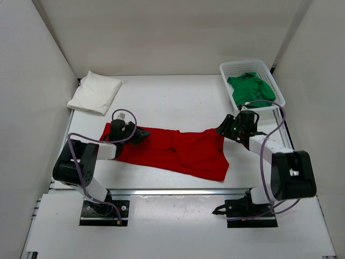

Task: Fold and stack the t-shirts
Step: Fold the other side of the tshirt into a rectangle

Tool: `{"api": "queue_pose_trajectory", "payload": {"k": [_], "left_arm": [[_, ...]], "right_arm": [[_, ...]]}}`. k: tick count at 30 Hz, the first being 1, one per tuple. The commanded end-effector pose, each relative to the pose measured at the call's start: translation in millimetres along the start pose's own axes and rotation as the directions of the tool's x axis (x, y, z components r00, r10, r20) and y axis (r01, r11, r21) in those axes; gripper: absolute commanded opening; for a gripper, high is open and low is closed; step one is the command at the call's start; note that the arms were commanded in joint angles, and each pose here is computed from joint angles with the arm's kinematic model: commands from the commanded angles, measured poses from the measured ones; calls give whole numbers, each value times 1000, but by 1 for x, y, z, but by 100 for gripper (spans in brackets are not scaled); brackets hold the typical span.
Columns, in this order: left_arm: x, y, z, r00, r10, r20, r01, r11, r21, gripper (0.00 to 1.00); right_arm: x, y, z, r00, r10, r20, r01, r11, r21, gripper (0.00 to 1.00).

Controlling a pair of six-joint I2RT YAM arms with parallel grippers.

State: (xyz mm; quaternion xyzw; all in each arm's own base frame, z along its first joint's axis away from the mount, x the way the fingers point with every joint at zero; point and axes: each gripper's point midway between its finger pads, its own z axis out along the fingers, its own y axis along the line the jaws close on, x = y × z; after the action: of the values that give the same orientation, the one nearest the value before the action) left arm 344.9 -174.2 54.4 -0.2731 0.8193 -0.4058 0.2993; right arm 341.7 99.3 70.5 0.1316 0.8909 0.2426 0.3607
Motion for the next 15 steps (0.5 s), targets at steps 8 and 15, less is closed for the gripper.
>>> {"api": "queue_pose_trajectory", "payload": {"k": [8, 15], "left_arm": [[-15, 30, 3, 998, -50, 29, 51, 998, -42, 30], [-19, 52, -11, 993, -97, 61, 102, 992, -77, 29]], "right_arm": [[-19, -16, 40, 1000, -7, 9, 7, 1000, -13, 5], [-30, -56, 20, 994, 65, 82, -75, 990, 117, 0]]}}
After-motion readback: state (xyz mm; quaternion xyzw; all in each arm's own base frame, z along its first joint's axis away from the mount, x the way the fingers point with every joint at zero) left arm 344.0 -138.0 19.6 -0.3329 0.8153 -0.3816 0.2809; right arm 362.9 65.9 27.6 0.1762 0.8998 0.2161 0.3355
